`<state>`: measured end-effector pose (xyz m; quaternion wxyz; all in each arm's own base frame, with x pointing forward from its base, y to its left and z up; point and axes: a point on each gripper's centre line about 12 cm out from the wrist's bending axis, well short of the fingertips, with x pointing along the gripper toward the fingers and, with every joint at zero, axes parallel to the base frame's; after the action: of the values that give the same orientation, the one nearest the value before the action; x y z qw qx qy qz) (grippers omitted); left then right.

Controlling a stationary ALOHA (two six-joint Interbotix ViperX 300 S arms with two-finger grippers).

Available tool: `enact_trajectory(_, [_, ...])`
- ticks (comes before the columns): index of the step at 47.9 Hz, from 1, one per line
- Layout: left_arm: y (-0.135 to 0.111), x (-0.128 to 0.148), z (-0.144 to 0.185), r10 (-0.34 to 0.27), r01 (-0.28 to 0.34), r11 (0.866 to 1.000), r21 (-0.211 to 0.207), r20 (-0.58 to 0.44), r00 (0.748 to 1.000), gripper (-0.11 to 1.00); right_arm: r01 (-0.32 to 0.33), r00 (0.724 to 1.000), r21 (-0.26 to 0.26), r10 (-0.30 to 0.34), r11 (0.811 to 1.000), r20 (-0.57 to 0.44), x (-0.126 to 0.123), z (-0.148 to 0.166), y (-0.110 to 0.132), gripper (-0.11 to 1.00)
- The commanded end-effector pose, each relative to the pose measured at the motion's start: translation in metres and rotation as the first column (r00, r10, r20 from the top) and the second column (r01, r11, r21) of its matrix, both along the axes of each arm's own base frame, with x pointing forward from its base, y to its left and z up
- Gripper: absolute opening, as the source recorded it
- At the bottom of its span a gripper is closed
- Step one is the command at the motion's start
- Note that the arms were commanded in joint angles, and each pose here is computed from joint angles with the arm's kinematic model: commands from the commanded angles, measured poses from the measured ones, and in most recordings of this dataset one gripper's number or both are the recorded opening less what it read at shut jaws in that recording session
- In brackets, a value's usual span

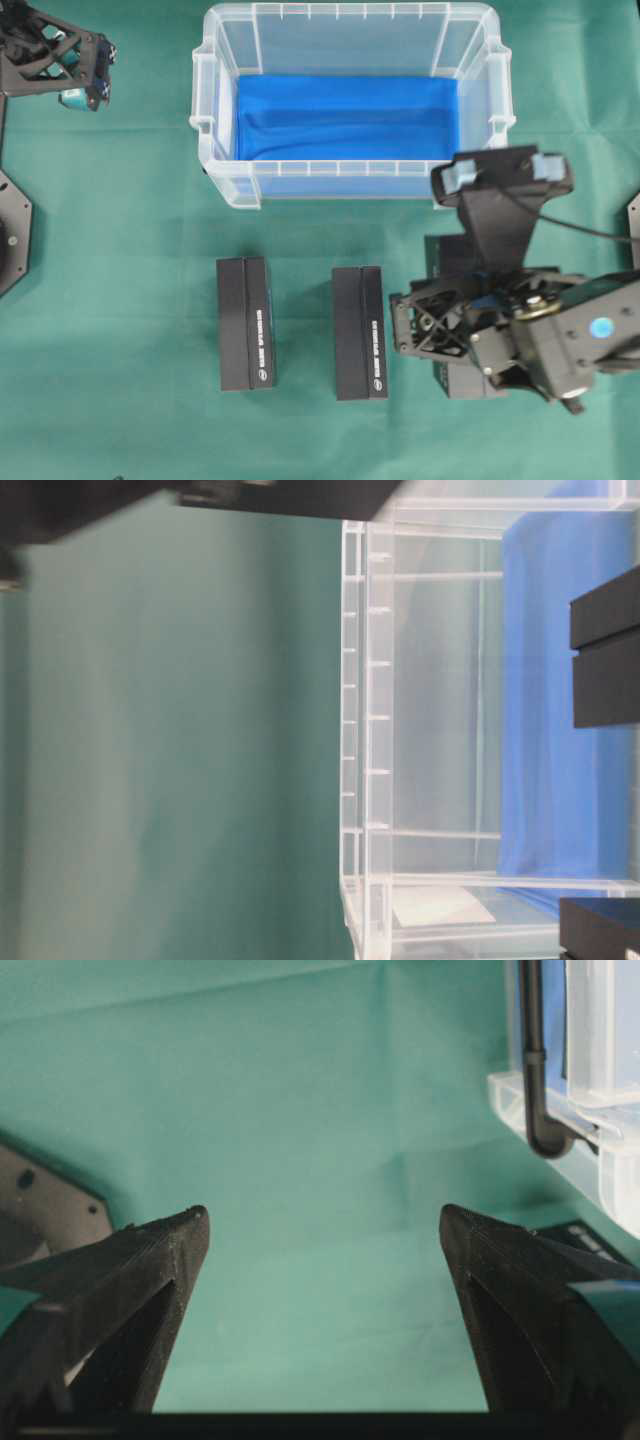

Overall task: Take out the box from the case.
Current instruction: 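Carry the box forward and lower it right of the middle box, then open the right gripper and withdraw it to the right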

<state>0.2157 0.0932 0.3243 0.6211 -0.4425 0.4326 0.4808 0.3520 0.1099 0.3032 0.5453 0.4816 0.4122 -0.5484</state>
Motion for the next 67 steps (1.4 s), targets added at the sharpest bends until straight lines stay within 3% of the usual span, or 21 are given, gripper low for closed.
enact_trajectory(1, [0.000, -0.001, 0.006, -0.001, 0.000, 1.000, 0.007, 0.025, 1.000, 0.96, 0.000, 0.999, 0.034, -0.002, 0.999, 0.039, -0.002, -0.012, 0.003, 0.67])
enact_trajectory(15, [0.000, -0.001, 0.006, 0.001, -0.001, 1.000, 0.007, 0.023, 1.000, 0.96, 0.013, 0.997, 0.088, -0.020, 0.996, 0.076, -0.009, -0.082, 0.004, 0.67])
enact_trajectory(23, [0.000, -0.002, 0.006, 0.001, -0.001, 1.000, 0.006, 0.022, 1.000, 0.96, 0.013, 0.996, 0.115, -0.023, 0.993, 0.083, -0.015, -0.103, 0.004, 0.67])
enact_trajectory(63, [0.000, -0.001, 0.006, -0.001, 0.000, 1.000, 0.007, 0.023, 1.000, 0.96, 0.013, 0.991, 0.140, -0.032, 0.990, 0.129, -0.016, -0.086, 0.003, 0.67])
enact_trajectory(67, [-0.001, -0.001, 0.006, -0.002, 0.002, 1.000, 0.006, 0.022, 1.000, 0.96, 0.016, 0.992, 0.137, -0.033, 0.990, 0.122, -0.017, -0.085, 0.002, 0.81])
